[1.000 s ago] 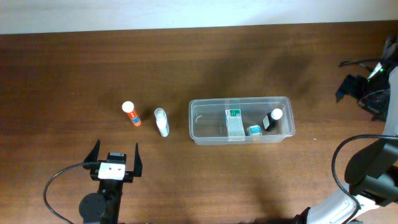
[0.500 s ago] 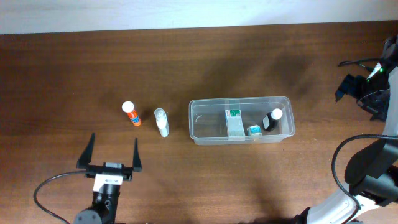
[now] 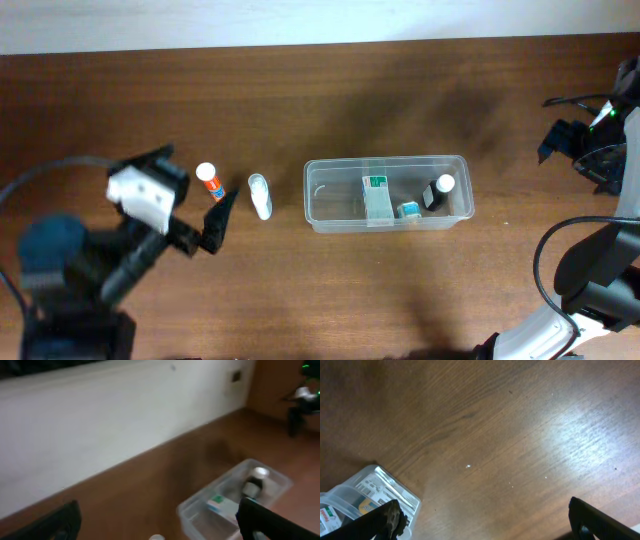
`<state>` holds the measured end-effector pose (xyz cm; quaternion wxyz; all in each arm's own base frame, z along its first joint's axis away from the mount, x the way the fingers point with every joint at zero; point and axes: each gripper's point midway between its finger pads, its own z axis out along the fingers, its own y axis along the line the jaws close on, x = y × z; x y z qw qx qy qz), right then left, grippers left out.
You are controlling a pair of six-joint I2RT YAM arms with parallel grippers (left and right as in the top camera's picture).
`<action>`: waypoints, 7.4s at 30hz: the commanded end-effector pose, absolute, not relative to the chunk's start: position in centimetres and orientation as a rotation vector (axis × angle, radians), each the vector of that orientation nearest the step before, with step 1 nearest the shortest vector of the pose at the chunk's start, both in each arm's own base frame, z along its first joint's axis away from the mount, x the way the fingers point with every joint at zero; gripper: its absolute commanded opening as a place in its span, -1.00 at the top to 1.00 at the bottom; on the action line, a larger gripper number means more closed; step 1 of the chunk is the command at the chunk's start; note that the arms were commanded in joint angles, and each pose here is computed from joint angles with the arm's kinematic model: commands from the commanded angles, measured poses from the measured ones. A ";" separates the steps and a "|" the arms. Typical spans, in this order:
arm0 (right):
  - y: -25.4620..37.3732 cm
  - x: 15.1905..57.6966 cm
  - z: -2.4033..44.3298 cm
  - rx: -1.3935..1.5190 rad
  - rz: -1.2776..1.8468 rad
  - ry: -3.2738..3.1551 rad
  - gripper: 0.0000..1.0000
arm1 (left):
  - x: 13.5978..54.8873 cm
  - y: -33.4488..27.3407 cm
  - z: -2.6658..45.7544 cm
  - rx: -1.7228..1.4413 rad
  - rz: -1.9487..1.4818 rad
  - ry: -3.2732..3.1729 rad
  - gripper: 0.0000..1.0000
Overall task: Pack container
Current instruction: 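Reach the left gripper down over the white lotion bottle, then grasp the white lotion bottle and lift it toward the container, then lower the lotion bottle into the container's left end and release, then move the left gripper back over the orange tube, then grasp the orange tube with the left gripper and lift it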
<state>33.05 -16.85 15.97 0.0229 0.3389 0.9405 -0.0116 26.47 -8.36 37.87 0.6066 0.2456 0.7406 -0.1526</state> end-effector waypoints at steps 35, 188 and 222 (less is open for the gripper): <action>-16.9 33.0 16.0 1.054 -0.038 2.909 -0.97 | 35.6 -12.7 12.6 0.005 -0.197 2.977 -0.99; -16.9 33.0 16.0 1.055 -0.038 2.909 -0.97 | 37.1 -3.3 10.5 -0.214 -0.082 3.257 -0.99; -16.9 33.0 16.0 1.055 -0.038 2.909 -0.97 | 38.5 -3.0 10.7 -0.205 -0.060 3.201 0.37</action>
